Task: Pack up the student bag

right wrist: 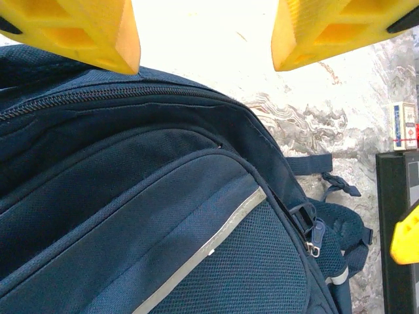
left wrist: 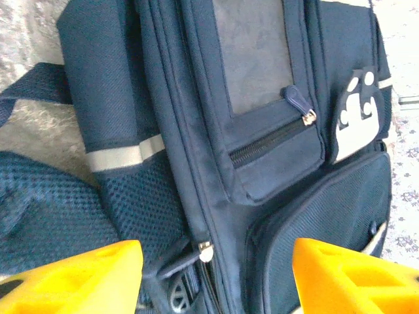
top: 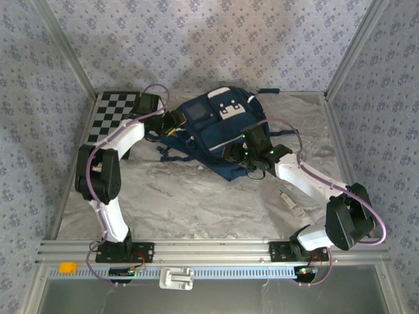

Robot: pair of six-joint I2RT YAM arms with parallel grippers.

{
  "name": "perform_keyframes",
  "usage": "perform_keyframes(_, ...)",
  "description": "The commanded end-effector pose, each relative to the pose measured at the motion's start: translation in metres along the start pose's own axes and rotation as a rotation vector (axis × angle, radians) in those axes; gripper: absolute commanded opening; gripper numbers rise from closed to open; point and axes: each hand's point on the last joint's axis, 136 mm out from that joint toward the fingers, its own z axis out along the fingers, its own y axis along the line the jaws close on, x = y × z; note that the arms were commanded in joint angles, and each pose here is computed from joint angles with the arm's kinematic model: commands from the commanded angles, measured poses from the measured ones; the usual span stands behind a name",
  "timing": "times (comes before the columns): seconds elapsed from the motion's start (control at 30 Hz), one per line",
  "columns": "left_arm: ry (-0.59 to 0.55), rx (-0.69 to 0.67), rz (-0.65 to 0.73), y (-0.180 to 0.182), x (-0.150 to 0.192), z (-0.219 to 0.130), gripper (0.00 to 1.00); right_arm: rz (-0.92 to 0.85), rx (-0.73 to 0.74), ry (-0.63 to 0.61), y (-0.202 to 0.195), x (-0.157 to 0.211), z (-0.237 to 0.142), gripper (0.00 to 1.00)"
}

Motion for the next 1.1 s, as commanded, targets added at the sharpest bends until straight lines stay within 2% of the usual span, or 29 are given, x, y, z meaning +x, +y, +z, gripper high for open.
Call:
perform_keyframes(0.0,-0.010,0.047,-0.019,-0.016,-0.012,0.008,0.58,-0.003,0.014,0.010,-0.001,0.001,-0.003,0.56)
perform_keyframes(0.33,0.041,-0.035,-0.068,-0.002,-0.006,0.046,0.50,0.030,0.017,0.023,-0.010,0.003,0.000,0.56)
perform_keyframes(0.47,0.052,-0.056,-0.077,-0.002,-0.010,0.058,0.45,0.028,0.024,0.021,-0.013,0.003,-0.003,0.56)
perform_keyframes(0.6,0.066,-0.125,-0.109,0.012,-0.004,0.069,0.39,0.036,0.022,0.015,-0.014,0.003,-0.005,0.56)
perform_keyframes(0.73,0.050,-0.155,-0.142,0.022,-0.003,0.075,0.36,0.042,0.028,0.012,-0.018,0.002,-0.005,0.57)
perform_keyframes(1.07,0.073,-0.189,-0.150,0.015,-0.001,0.101,0.34,0.059,0.018,0.004,-0.020,-0.002,-0.004,0.56)
